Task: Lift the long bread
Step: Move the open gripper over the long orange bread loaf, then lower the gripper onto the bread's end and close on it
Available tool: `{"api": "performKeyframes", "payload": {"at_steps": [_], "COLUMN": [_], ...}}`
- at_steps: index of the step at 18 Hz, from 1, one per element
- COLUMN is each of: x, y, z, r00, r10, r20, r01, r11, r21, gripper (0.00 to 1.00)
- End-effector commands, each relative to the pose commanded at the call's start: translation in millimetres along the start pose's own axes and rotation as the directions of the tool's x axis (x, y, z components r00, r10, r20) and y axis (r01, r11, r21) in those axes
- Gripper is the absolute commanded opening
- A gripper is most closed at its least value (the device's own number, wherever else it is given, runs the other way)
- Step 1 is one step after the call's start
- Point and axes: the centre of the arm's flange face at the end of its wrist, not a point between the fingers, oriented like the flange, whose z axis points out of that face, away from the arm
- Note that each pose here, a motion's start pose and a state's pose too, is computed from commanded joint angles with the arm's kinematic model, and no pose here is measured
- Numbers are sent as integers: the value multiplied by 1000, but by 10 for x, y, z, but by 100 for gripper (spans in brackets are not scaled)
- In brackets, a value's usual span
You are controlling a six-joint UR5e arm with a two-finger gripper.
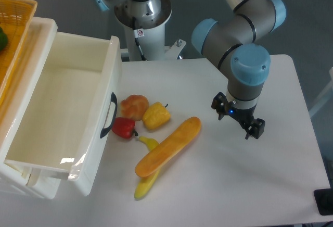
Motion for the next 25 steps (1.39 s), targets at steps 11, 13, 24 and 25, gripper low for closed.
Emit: {"api": "performKeyframes", "payload": {"at_steps": [11,13,24,25], "x": [578,612,760,783], "y": [-330,-436,-693,-723], "z": [467,536,986,1014], "r00": [990,988,979,979], "r10": [-52,-56,-19,-15], "r20": [-133,-141,-201,-204], "r01": [56,59,18,14], "r11": [998,998,1000,1000], "r21": [28,23,-6,-8], "gripper": [100,100,100,100]}}
